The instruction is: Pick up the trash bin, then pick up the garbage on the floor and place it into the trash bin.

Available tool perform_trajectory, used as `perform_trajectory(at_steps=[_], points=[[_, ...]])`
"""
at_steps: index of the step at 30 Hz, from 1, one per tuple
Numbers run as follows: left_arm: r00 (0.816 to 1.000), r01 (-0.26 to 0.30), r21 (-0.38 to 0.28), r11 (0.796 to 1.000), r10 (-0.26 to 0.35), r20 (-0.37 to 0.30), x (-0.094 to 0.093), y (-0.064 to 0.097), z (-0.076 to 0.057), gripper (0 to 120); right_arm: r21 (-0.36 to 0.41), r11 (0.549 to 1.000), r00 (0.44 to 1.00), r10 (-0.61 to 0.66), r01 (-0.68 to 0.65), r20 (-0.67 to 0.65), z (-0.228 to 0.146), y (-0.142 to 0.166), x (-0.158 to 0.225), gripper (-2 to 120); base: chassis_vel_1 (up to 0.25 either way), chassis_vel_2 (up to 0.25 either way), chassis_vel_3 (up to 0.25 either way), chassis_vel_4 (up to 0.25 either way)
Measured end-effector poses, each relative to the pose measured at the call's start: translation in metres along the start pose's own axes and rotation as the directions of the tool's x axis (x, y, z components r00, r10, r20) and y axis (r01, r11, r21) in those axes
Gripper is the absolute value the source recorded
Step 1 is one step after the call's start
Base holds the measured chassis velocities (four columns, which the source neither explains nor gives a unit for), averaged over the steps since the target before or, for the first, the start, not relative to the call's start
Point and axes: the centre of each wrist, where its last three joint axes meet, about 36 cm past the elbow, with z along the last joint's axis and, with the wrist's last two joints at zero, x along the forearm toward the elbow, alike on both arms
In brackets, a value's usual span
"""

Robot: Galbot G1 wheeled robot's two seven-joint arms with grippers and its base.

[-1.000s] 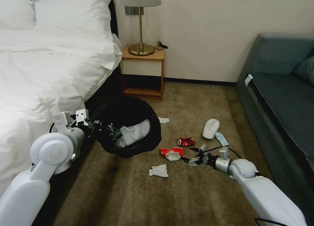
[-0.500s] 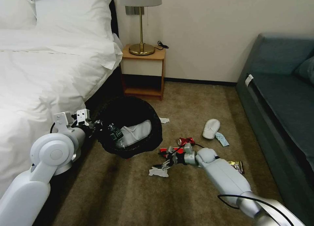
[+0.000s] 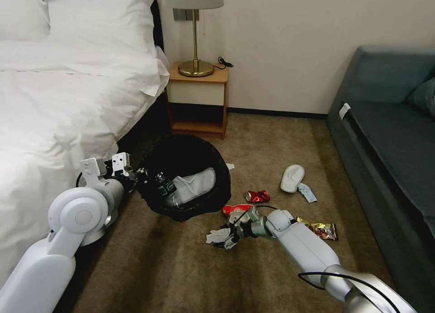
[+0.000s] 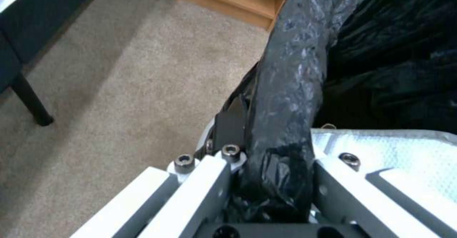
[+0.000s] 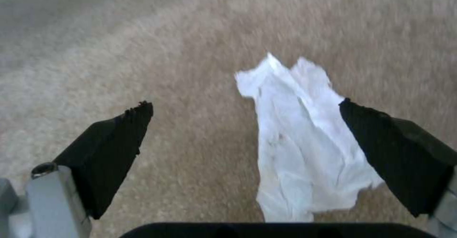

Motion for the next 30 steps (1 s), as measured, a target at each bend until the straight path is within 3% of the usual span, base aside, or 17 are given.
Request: perform_trajectory(at_steps=[13, 19, 30], points=[[1.000, 0.002, 0.009, 1.000, -0.002, 0.010, 0.005, 0.001, 0.001, 2, -0.083, 0.991, 0.994, 0.103, -0.106, -0.032, 0.010, 0.000, -0.017, 100, 0.000, 0.000, 0.000, 0.000], [1.000, -0.002, 0.011, 1.000, 0.002, 0.011, 0.005, 0.002, 0.002, 2, -0.158, 0.969, 0.982, 0.182, -0.188, -0.049, 0.015, 0.002, -0.028, 100, 0.000, 0.000, 0.000, 0.000], [1.000, -0.016, 0.007, 1.000, 0.016, 0.013, 0.003, 0.000, 0.001, 2, -0.201, 0.947, 0.968, 0.246, -0.249, -0.040, 0.016, 0.004, -0.037, 95, 0.000, 0.000, 0.000, 0.000]])
